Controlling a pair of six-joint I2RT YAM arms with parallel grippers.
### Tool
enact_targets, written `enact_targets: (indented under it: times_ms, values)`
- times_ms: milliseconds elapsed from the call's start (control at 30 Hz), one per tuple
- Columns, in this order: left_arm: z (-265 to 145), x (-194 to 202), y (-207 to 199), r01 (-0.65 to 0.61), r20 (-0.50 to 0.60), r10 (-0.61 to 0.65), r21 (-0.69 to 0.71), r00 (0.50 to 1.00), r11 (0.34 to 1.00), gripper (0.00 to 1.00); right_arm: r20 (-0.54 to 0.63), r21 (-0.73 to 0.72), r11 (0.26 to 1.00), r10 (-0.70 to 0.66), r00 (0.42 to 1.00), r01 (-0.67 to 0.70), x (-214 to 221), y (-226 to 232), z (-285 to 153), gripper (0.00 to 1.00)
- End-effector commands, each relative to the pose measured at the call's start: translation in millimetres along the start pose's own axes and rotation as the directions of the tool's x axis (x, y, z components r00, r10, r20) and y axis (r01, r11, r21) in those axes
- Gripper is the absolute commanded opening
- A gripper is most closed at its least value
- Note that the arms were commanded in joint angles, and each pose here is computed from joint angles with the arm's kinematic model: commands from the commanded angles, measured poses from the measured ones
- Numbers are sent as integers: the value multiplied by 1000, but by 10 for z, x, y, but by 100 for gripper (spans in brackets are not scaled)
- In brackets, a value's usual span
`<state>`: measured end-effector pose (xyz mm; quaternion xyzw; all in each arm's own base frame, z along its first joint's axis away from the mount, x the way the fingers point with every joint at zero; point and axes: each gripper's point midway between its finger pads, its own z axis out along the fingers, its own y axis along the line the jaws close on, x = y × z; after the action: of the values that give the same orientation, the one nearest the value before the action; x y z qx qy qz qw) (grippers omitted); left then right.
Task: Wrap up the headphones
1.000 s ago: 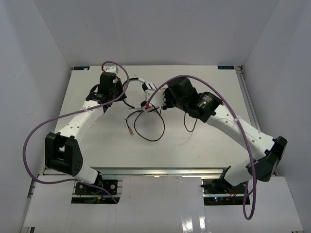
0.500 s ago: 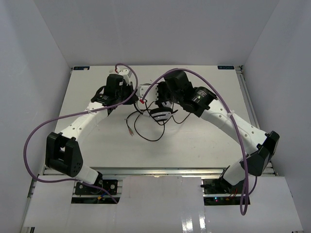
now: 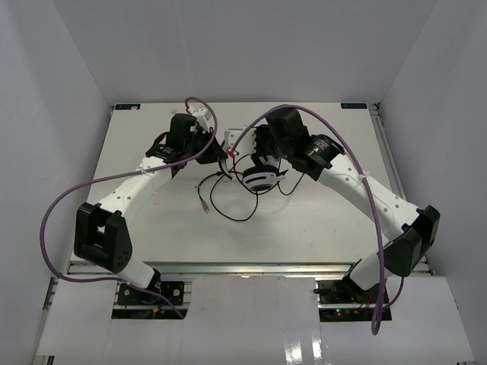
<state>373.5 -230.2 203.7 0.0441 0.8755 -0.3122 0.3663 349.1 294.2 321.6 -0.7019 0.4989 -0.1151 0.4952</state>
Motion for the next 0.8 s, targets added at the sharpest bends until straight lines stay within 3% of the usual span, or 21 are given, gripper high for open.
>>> enact_targets:
  times_ms: [0, 200, 467, 633, 767]
  values:
    - [-147, -289, -574, -37, 49, 28, 198, 998, 980, 0, 11, 123, 992, -39, 999, 37, -47, -341, -121, 8]
    - [-279, -182, -736, -118, 46, 109, 275, 993, 954, 0, 23, 193, 972, 131, 991, -133, 313, -691, -173, 8]
    - [-532, -147, -915, -152, 94, 126, 360, 987, 920, 0, 133, 25, 942, 328, 935, -334, 618, -434, -43, 8]
    - [-763, -320, -1110, -172, 159, 117, 399, 980, 900, 0, 261, -225, 813, 581, 771, -537, 710, -97, 5, 8]
    - [-938, -513, -1279, -160, 204, 77, 426, 976, 890, 0, 392, -505, 692, 716, 577, -515, 436, 262, -50, 8]
